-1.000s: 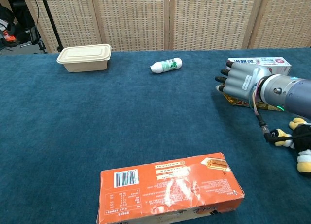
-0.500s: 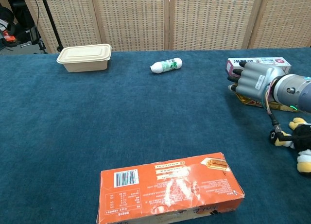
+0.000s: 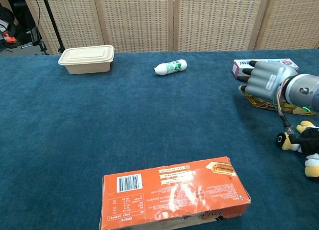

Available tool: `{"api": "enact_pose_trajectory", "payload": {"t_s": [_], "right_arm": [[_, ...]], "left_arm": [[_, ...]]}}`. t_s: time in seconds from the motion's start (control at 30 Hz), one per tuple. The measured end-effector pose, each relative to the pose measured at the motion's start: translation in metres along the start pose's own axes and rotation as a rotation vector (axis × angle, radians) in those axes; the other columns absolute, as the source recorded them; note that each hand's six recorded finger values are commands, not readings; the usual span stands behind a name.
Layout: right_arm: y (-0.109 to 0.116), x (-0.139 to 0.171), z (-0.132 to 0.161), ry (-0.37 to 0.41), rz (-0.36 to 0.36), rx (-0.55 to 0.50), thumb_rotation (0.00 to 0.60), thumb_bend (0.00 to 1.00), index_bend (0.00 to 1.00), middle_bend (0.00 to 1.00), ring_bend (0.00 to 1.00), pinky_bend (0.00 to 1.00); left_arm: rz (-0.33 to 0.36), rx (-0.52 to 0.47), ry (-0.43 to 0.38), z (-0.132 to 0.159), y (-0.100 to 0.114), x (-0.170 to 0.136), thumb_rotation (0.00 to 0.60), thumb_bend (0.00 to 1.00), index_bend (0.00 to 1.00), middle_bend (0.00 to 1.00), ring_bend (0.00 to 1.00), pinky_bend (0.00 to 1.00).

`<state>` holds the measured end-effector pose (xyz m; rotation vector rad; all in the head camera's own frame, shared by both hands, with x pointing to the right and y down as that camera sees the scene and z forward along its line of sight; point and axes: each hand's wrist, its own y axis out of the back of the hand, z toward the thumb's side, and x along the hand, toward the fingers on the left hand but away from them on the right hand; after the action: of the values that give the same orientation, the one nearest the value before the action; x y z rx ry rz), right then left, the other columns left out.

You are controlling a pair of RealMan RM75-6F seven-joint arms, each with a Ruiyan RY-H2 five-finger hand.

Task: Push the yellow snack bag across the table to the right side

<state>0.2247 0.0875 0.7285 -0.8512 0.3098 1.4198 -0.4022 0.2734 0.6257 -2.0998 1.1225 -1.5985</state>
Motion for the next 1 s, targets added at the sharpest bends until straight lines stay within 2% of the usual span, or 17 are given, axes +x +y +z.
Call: {"api": "enact_pose_trajectory", "payload": {"t_s": [0.23,0.37,0.57,0.73,1.0], "right_arm": [[0.047,-0.003,-0.019,-0.038,-0.088,-0.042,0.6,0.26,0.08,0.0,0.0,0.08],[0.074,0.004,-0.028,-0.046,-0.142,-0.133,0.6,0.26,0.08,0.0,0.0,0.08],[0.099,0.029,-0.039,-0.034,-0.229,-0.28,0.6,0.26,0.08,0.0,0.0,0.08],[0.106,0.057,-0.049,-0.015,-0.29,-0.428,0.6,0.26,0.08,0.0,0.0,0.08],[0.095,0.093,-0.059,0.005,-0.372,-0.636,0.6,0.26,0.08,0.0,0.0,0.08]], "left_arm": [[0.004,0.002,0.002,-0.001,0.001,0.001,0.6,0.32,0.0,0.0,0.0,0.01],[0.01,0.0,0.003,-0.001,0.003,0.001,0.6,0.32,0.0,0.0,0.0,0.01],[0.007,0.007,0.01,-0.003,0.002,0.001,0.6,0.32,0.0,0.0,0.0,0.01],[0.005,0.017,0.004,-0.001,0.001,0.0,0.6,0.32,0.0,0.0,0.0,0.01],[0.0,0.035,-0.022,0.006,-0.003,-0.005,0.6,0.32,0.0,0.0,0.0,0.01]]}}
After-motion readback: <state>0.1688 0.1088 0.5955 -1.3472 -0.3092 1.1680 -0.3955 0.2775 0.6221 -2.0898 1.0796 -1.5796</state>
